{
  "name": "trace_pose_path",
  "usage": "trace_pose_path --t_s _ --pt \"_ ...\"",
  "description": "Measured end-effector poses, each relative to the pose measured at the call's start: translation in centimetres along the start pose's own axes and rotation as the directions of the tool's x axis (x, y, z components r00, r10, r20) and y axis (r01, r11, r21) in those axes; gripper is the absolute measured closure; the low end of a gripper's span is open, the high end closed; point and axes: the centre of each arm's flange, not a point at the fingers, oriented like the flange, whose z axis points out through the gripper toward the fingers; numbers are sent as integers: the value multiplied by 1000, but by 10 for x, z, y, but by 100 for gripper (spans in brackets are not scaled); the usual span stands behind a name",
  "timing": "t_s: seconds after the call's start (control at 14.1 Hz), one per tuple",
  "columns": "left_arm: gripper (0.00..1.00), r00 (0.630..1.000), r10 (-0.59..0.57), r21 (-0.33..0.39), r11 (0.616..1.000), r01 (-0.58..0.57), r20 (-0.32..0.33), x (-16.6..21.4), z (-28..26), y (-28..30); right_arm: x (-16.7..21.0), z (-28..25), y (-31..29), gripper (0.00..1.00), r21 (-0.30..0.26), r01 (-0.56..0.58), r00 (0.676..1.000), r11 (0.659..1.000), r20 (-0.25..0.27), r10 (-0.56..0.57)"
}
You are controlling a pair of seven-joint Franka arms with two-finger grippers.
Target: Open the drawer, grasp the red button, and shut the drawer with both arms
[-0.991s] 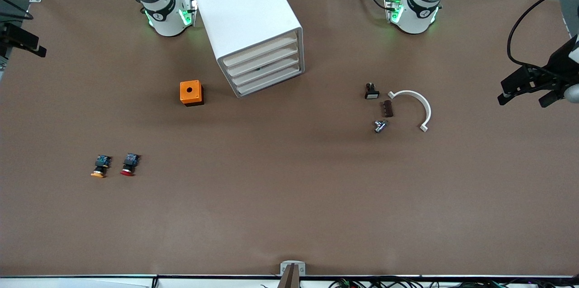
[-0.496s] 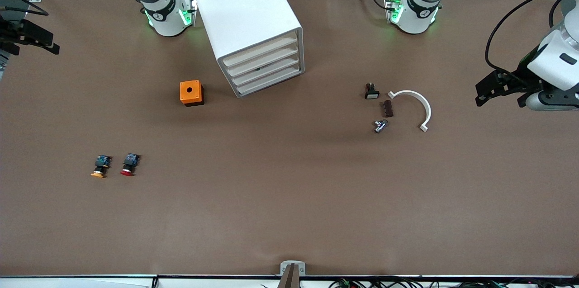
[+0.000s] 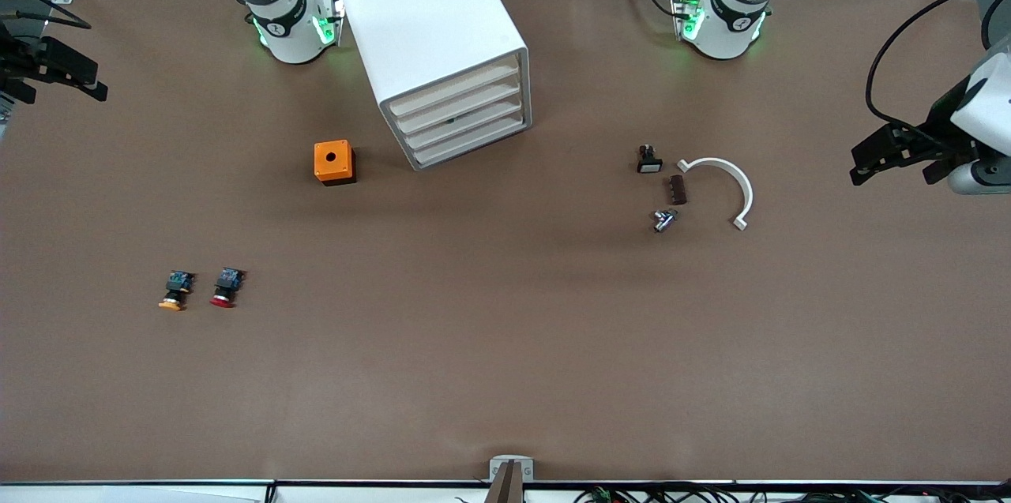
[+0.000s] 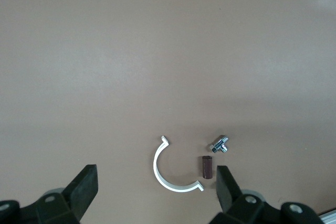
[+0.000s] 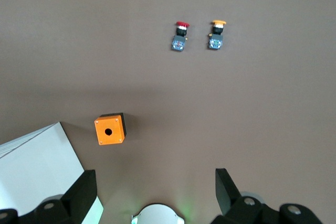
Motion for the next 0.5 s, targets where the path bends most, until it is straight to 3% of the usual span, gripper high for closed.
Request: trace_pose_path --t_s 0.21,0.5 --pt "0 1000 0 0 1000 0 -3 0 -2 0 1 -6 1 0 -2 -2 999 1000 -36 2" --pt "0 1000 0 0 1000 0 -3 0 -3 0 1 -7 4 0 -2 -8 999 1000 -46 8"
